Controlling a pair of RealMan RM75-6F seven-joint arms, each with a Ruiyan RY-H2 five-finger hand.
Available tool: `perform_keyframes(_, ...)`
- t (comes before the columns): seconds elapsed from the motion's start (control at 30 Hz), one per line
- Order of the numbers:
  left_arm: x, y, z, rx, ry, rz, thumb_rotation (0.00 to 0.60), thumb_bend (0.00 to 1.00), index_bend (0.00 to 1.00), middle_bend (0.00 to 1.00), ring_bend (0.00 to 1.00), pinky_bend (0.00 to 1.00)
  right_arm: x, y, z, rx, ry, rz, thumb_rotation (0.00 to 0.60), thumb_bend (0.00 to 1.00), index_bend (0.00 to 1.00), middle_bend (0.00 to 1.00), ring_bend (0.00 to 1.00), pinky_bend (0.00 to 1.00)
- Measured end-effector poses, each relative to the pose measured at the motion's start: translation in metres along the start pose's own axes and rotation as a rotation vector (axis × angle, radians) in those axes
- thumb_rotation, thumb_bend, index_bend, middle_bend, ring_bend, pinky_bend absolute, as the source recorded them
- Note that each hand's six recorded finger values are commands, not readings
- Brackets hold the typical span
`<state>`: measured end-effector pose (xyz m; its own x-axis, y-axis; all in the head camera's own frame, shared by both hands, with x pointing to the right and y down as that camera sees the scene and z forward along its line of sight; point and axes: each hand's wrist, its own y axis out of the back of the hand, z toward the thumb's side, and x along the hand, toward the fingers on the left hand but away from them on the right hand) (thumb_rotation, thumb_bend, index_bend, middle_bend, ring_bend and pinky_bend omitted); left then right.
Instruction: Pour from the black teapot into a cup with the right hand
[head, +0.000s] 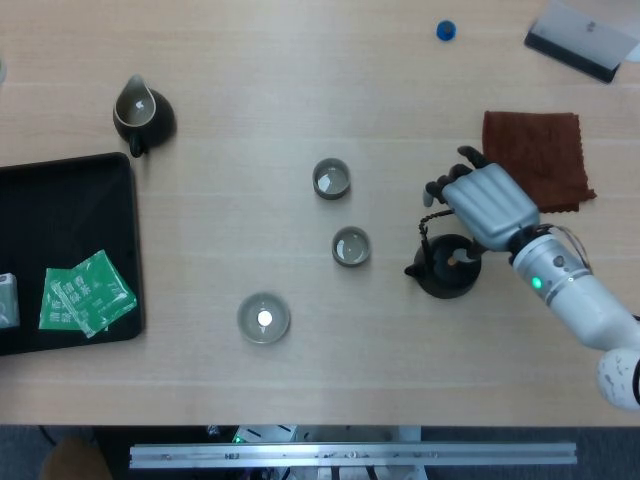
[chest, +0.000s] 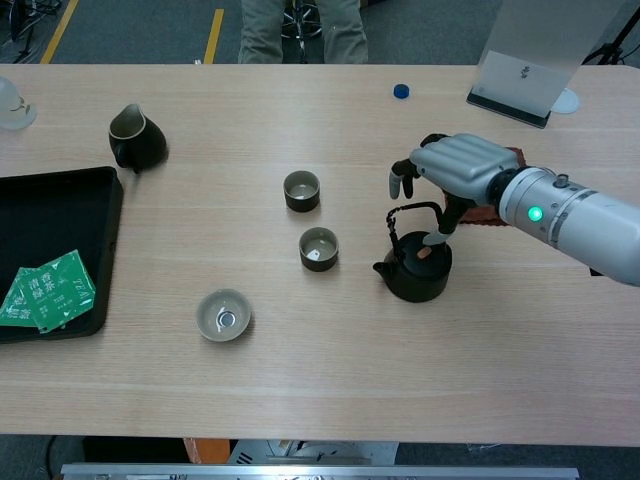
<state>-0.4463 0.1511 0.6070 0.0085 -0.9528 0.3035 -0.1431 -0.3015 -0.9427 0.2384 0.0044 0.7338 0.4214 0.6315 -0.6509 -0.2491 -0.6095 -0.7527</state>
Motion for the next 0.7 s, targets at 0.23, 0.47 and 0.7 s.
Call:
perform_keyframes(0.23,0.0,0.0,0.001,0.001,-0.001,-0.001,0.6,0.38,0.13,0.18,0.01,0.04,-0.003,-0.008,0.004,0.002,-0.002,0.034,0.586,0.0,0.35,0.41,0.26,0.08)
perform_keyframes(0.47,0.0,0.0,0.0,0.003,0.003,-0.001,0.6,0.38,0.13,0.18,0.01,0.04,-0.005,-0.013,0.006,-0.006,0.0,0.059,0.584,0.0,0.36,0.42,0.26,0.08)
perform_keyframes(0.7,0.002,0.001,0.0,0.004,0.001,0.002,0.6,0.38,0.13,0.18,0.01,0.04,0.001,-0.009,0.005,-0.025,0.006,0.068,0.584,0.0,0.42,0.45,0.31,0.08)
